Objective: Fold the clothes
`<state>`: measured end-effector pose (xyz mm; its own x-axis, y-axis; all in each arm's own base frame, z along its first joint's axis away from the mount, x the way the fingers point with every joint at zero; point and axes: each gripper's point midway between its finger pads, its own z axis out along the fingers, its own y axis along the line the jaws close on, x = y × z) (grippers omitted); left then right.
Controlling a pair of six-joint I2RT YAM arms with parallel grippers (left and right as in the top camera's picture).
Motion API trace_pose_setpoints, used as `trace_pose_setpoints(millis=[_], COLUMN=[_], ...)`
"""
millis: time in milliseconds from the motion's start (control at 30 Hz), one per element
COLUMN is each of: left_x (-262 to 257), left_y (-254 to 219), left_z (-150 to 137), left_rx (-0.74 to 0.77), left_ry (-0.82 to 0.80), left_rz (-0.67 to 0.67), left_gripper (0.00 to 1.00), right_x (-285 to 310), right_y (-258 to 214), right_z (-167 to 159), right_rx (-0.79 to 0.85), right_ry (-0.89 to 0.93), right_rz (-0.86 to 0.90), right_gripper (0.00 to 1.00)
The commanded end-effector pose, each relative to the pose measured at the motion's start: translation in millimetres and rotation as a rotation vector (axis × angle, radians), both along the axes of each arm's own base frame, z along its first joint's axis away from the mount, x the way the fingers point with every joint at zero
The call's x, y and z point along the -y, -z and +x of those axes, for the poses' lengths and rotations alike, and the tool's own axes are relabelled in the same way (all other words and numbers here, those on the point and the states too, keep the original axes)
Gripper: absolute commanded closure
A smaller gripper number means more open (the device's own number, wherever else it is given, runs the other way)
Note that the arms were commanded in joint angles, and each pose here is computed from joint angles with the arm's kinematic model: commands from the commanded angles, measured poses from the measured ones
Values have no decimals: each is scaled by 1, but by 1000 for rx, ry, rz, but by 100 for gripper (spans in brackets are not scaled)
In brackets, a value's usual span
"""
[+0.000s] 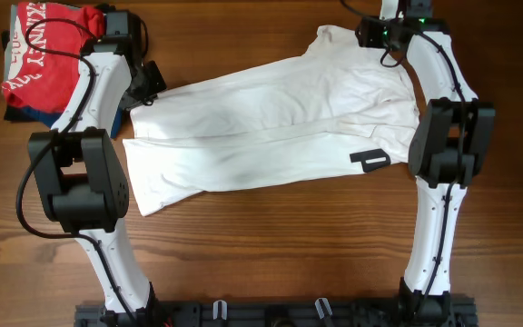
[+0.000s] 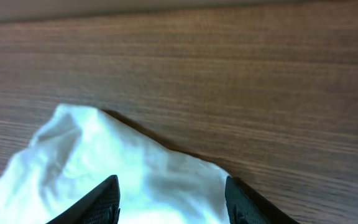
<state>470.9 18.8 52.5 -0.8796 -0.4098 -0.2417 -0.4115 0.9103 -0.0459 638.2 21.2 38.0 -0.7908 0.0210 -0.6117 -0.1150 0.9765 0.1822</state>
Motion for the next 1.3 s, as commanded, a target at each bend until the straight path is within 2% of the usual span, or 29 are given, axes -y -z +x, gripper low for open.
trace_pose_setpoints(millis=[0,333,1133,1200,1267], left_x=[-1,-1,-1,-1,-1], left_y=[-5,-5,-5,-5,-5], left_z=[-1,-1,-1,-1,-1], left_rx=[10,10,10,10,10], left_ry=[-15,-15,-14,-15,-14], left_rz=[-9,-8,-8,-9,-8], left_gripper=[96,96,96,96,96], right_x=[-1,6,7,7,7], right_y=[31,30,52,57,60], right_z=[-3,2,9,7,5], right_rx=[-48,-28,-14,-25,-35], right_ry=[5,28,35,34,34], right_rz=[-9,-38,-43,-43,-44], right_gripper=[46,46,55,57,65])
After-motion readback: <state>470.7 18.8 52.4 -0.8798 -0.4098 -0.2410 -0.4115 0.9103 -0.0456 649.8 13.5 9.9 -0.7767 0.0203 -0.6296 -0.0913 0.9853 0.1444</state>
